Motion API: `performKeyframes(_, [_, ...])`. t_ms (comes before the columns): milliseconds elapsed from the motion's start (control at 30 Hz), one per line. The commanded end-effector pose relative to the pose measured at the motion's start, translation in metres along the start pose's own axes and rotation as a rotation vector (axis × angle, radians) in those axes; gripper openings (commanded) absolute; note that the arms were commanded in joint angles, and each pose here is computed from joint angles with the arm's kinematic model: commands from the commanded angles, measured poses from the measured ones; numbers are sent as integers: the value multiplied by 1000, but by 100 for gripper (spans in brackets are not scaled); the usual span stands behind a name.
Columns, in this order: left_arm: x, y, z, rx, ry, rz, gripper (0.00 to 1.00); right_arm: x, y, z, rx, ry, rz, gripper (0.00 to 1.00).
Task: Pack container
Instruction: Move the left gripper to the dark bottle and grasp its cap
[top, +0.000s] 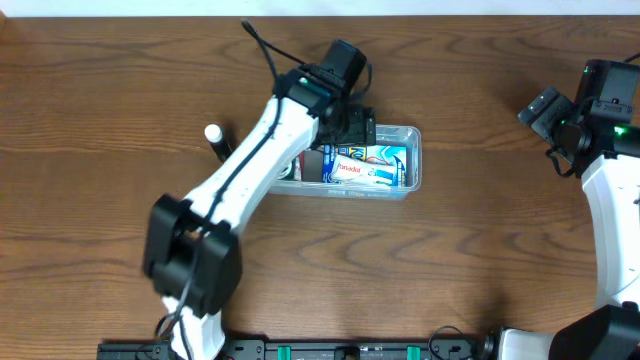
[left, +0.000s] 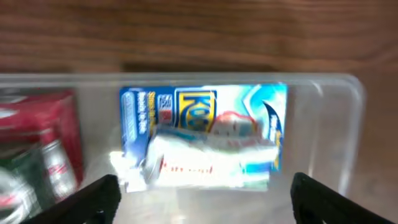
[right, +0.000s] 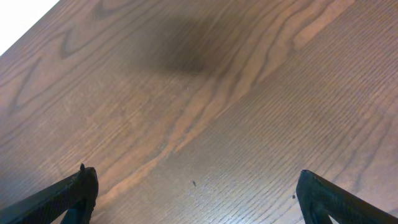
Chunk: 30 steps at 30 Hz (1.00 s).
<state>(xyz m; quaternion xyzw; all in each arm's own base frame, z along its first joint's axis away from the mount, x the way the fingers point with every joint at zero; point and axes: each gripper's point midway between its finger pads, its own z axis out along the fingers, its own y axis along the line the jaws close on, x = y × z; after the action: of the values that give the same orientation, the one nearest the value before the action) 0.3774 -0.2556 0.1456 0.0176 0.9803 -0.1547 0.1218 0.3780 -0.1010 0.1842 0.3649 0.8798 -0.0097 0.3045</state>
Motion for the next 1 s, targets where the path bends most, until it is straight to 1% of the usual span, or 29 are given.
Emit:
performKeyframes(0, [-25,15,-69,-37,-176,22,91,-7,0,-8,-8,-26,14,99])
performKeyframes(133, [-46,73,-107,-182,-289,-76,96,-7,0,-8,-8,-26,14,99])
performKeyframes(200, [-54,101,-113,-217,-298,-110,96,-7,0,-8,-9,-26,14,99])
performKeyframes(367, [-56,165,-103,-301,-235,-230,96,-7,0,-8,-9,-26,14,99])
performKeyframes(533, [-46,211,-77,-362,-133,-344,96,-7,0,-8,-8,-26,14,99])
performKeyframes(667, [-41,226,-57,-386,-72,-372,96,-7,0,-8,-8,-26,14,99])
performKeyframes(967, [-33,236,-27,-411,6,-399,95,-7,0,-8,-9,-26,14,99])
